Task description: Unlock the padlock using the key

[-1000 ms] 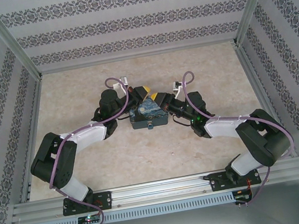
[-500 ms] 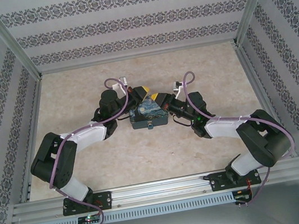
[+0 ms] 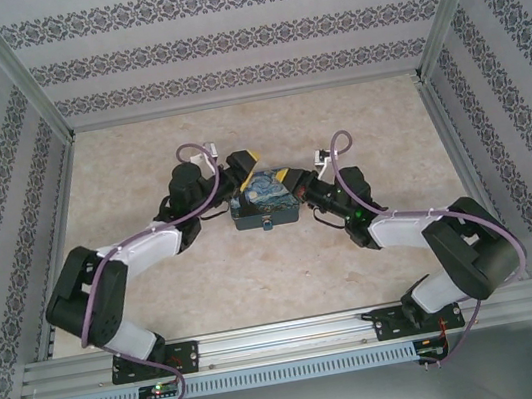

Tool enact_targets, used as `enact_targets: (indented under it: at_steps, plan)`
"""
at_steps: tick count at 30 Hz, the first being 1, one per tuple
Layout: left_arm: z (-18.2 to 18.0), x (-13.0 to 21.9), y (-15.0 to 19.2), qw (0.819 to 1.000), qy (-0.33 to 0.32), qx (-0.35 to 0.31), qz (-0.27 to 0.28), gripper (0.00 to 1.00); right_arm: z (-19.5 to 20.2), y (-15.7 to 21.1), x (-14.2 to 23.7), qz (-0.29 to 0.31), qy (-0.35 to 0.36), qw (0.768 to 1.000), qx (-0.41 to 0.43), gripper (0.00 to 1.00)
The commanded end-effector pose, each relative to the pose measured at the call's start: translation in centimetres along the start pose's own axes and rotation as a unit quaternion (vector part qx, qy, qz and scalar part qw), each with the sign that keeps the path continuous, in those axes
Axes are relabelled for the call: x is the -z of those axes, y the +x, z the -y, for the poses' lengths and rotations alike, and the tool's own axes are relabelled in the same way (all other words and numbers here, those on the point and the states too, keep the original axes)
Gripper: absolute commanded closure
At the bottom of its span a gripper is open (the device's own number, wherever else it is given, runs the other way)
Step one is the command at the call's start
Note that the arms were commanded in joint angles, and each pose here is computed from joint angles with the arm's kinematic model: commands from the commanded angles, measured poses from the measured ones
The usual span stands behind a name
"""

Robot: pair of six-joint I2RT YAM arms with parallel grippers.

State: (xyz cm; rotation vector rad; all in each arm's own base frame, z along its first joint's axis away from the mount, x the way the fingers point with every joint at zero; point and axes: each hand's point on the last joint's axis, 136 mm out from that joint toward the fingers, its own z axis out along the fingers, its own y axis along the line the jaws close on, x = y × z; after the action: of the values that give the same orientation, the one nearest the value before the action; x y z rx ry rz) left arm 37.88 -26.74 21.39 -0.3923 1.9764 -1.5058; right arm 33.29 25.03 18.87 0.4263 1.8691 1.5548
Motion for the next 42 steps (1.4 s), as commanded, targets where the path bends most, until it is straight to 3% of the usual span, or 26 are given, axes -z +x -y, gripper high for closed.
enact_targets:
  at_steps: [1,5,12,20,27,42]
  plan:
    - [-0.2,2.1,0.8,0.998,-0.031,-0.049,-0.013,0.22,0.0,-0.4,0.8,0.013,0.002,1.0,-0.003,1.0]
    - [-1.8,4.5,3.0,0.989,-0.087,-0.112,-0.052,0.17,1.1,-0.1,1.1,0.011,0.016,1.0,-0.006,1.0]
    - [-4.2,6.6,7.3,0.961,-0.141,-0.203,-0.124,0.18,2.5,0.5,0.9,-0.005,0.033,0.999,-0.004,1.0]
    - [-8.2,5.2,11.5,0.948,-0.151,-0.229,-0.162,0.33,4.5,1.1,0.7,-0.01,0.053,0.998,-0.018,1.0]
    - [-11.1,2.8,13.2,0.937,-0.164,-0.254,-0.173,0.36,5.9,1.1,0.7,-0.009,0.071,0.997,-0.024,1.0]
    - [-14.7,0.7,12.1,0.917,-0.183,-0.331,-0.122,0.42,7.0,0.5,-0.5,-0.009,0.073,0.996,-0.042,1.0]
